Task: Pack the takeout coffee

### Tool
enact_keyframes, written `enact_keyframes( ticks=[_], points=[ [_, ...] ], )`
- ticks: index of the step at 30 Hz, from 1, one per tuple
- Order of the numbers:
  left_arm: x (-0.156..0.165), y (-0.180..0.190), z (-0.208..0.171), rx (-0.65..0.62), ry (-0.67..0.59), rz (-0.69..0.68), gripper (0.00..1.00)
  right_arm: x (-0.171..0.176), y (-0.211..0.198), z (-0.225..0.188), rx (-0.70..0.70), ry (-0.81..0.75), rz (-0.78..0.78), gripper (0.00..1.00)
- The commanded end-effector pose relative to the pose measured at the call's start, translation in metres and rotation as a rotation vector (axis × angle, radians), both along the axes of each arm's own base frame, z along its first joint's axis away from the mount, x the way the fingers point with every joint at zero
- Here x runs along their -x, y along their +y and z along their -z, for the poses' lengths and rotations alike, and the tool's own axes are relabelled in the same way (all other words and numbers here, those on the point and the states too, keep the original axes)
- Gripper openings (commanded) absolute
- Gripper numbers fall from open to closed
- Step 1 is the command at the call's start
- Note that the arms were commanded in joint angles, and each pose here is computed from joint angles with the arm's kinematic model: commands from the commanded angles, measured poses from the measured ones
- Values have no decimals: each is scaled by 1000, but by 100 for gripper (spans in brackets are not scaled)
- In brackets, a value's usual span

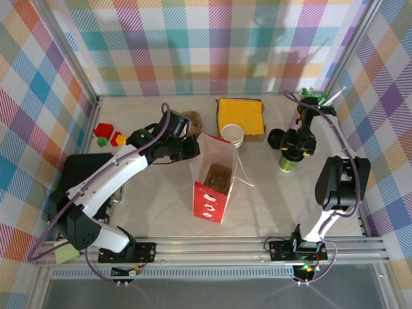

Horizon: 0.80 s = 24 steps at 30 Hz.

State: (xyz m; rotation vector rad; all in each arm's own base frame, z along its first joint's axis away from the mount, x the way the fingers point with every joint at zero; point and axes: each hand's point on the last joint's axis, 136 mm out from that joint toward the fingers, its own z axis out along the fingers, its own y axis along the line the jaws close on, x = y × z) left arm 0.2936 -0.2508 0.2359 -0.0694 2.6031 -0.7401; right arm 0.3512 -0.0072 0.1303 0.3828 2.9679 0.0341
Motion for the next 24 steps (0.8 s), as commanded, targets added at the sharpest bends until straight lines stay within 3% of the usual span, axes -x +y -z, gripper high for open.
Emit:
enact_keyframes(
  ticks=[1,24],
  points=[
    [8,5,11,-13,42,8,3,17,16,-32,-30,1,-13,65],
    [11,8,25,-31,59,4,3,80,113,-181,-7,-172,-250,65]
  ],
)
